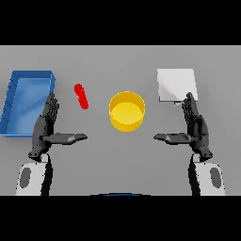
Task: Pick up the red beaker and tilt it to pour out 1 green nut into yellow bowl. Pick up the yellow bowl and place it on the metallic measuring scale.
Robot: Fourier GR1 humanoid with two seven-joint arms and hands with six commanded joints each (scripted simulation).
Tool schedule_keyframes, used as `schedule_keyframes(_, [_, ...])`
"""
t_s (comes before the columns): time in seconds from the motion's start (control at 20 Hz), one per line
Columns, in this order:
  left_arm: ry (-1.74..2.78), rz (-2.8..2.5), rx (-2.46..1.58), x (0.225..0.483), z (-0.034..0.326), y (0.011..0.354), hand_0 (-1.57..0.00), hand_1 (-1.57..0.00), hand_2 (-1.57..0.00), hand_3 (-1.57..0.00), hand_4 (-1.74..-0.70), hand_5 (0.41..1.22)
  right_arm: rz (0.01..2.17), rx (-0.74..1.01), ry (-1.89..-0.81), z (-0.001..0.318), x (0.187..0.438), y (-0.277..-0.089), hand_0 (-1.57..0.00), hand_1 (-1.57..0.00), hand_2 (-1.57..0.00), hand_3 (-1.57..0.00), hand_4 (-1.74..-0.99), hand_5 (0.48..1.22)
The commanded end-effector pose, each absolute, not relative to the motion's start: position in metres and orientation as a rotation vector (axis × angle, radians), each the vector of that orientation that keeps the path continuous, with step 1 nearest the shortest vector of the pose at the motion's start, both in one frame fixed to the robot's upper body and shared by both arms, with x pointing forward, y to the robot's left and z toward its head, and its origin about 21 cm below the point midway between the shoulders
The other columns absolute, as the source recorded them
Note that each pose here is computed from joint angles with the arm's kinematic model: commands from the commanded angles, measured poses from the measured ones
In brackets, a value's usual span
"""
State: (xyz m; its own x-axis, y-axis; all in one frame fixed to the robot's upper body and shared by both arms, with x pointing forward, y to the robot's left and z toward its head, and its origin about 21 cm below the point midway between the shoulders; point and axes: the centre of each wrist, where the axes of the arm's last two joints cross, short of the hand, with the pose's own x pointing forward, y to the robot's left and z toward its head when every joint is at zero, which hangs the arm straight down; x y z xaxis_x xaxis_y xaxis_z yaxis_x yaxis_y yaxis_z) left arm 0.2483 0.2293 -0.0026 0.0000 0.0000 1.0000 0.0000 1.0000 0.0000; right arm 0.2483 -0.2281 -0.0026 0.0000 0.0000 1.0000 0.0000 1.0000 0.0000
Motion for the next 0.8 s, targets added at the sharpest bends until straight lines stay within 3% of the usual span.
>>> schedule_keyframes(0.0, [-1.571,0.001,0.0,0.249,-0.003,0.229,0.0,0.0,0.0,0.0,-1.14,0.66,-0.001,0.001,-1.571,-0.003,0.248,-0.227,0.0,0.0,0.0,0.0,-1.071,0.578])
schedule_keyframes(0.25, [-1.577,-0.002,-0.004,0.248,-0.002,0.221,0.0,0.0,0.0,0.0,-1.14,0.66,-0.001,0.002,-1.563,-0.005,0.247,-0.22,0.0,0.0,0.0,0.0,-1.071,0.578])
schedule_keyframes(0.35, [-1.633,-0.152,0.047,0.232,0.01,0.22,0.0,0.0,0.0,0.0,-1.14,0.66,0.206,-0.171,-1.705,0.003,0.231,-0.22,0.0,0.0,0.0,0.0,-1.072,0.577])
schedule_keyframes(0.45, [-1.639,-0.201,0.068,0.223,0.021,0.218,0.0,0.0,0.0,0.0,-1.14,0.662,0.293,-0.231,-1.714,0.006,0.223,-0.213,0.0,0.0,0.0,0.0,-1.064,0.577])
schedule_keyframes(0.65, [-1.587,-0.236,0.073,0.217,0.023,0.214,0.0,0.0,0.0,0.0,-1.14,0.652,0.292,-0.215,-1.701,0.011,0.222,-0.214,0.0,0.0,0.0,0.0,-1.118,0.6])
schedule_keyframes(0.75, [-1.553,-0.242,0.078,0.226,0.02,0.215,0.0,0.0,0.0,0.0,-1.14,0.649,0.289,-0.193,-1.711,0.012,0.223,-0.214,0.0,0.0,0.0,0.0,-1.147,0.614])
